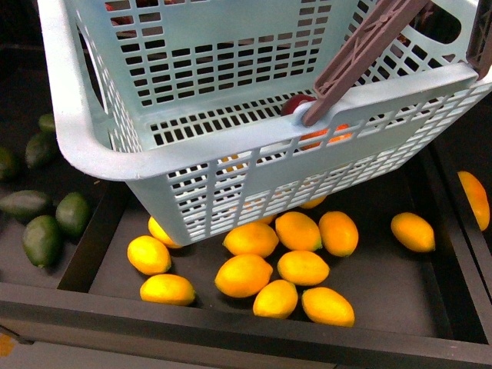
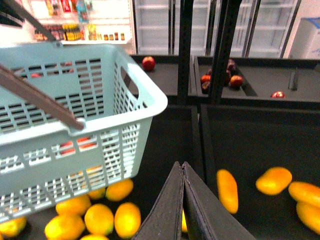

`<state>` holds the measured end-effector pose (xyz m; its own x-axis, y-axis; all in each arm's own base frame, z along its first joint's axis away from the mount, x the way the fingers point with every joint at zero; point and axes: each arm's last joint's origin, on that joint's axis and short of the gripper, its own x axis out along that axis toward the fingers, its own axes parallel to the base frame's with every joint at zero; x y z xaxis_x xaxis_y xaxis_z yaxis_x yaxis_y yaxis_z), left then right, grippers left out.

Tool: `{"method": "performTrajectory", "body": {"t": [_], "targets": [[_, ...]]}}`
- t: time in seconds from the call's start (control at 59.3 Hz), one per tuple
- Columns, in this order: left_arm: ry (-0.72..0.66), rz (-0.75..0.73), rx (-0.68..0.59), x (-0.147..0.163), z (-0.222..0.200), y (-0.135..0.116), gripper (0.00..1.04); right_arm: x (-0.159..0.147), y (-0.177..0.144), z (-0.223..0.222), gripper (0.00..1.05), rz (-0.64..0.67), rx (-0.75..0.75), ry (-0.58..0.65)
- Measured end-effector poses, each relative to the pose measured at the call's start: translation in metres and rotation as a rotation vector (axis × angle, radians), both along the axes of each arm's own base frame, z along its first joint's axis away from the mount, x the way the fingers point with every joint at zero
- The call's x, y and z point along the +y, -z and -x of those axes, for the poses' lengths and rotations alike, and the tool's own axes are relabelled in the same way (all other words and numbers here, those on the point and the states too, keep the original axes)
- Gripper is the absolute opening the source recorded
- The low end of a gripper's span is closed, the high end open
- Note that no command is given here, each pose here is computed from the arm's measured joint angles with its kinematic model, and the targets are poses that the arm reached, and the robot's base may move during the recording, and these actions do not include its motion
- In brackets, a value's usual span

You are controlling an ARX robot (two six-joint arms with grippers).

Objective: Pick mango and avocado into basket

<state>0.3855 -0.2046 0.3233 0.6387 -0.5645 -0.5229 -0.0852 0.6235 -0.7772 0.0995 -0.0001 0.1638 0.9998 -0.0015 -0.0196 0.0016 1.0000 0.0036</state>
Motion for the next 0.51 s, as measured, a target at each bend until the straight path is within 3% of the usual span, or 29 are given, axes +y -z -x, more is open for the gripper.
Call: {"method": "performTrajectory", "body": {"t": [0.135, 0.506], "targets": [[-0.001, 0.000, 0.000, 0.0000, 0.0000, 0.0000, 0.06, 0.0000, -0.0016, 0.0019, 0.04, 0.002, -0.023, 0.001], [-0.001, 0.002, 0.001, 0.0000, 0.0001, -0.0002, 0.06, 0.0000, -0.0016, 0.0019, 0.68, 0.001, -0.023, 0.002]]}}
